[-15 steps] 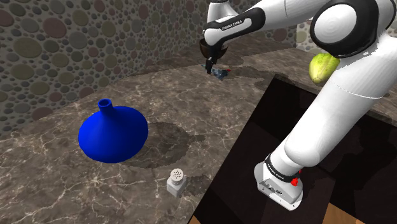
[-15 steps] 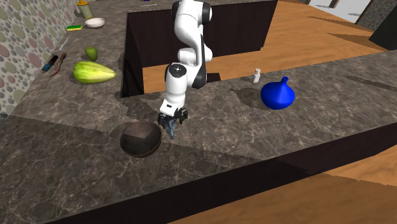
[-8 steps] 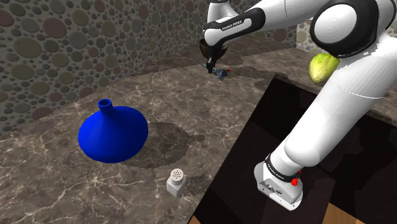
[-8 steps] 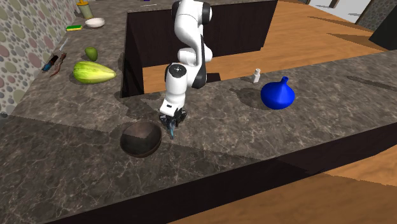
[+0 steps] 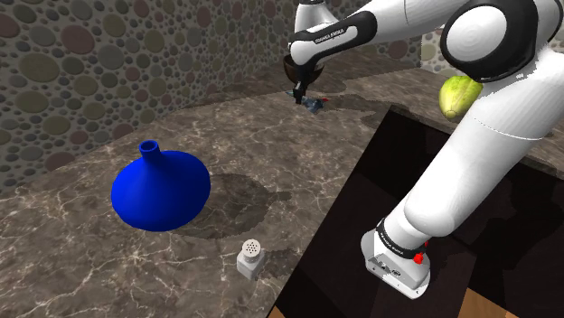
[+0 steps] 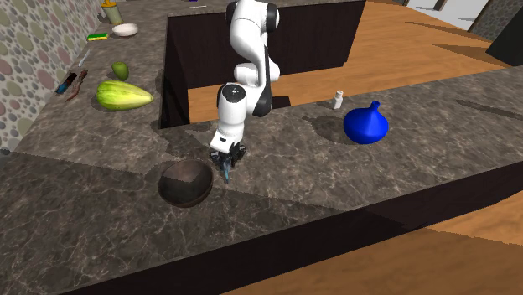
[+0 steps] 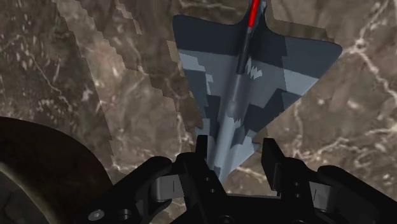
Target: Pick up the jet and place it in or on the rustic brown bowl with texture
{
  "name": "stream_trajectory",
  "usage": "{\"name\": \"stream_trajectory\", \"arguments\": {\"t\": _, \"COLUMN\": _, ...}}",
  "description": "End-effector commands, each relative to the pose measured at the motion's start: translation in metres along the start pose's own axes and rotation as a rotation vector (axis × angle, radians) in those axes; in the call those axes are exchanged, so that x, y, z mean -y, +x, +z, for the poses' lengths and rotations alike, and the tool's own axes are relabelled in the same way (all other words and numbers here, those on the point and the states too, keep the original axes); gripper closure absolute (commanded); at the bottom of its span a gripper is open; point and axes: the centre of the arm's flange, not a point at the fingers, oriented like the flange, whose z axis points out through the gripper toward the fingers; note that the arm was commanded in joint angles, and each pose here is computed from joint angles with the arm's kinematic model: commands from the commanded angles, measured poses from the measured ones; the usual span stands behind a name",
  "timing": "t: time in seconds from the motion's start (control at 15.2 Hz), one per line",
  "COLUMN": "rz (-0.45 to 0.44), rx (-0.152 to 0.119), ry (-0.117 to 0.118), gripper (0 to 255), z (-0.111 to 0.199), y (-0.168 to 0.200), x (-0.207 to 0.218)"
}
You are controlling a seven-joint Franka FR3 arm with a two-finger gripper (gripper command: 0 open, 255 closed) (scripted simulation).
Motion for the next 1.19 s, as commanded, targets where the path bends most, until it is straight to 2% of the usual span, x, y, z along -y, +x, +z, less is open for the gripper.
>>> {"name": "stream_trajectory", "arguments": {"t": 0.0, "rz": -0.001, "rx": 0.0, "ry": 0.0, "gripper": 255, "z": -0.005, "y": 0.0, "x": -0.001}}
{"name": "stream_trajectory", "arguments": {"t": 1.12, "rz": -0.001, "rx": 0.0, "ry": 0.0, "gripper": 255, "z": -0.093, "y": -0.002, "x": -0.017}}
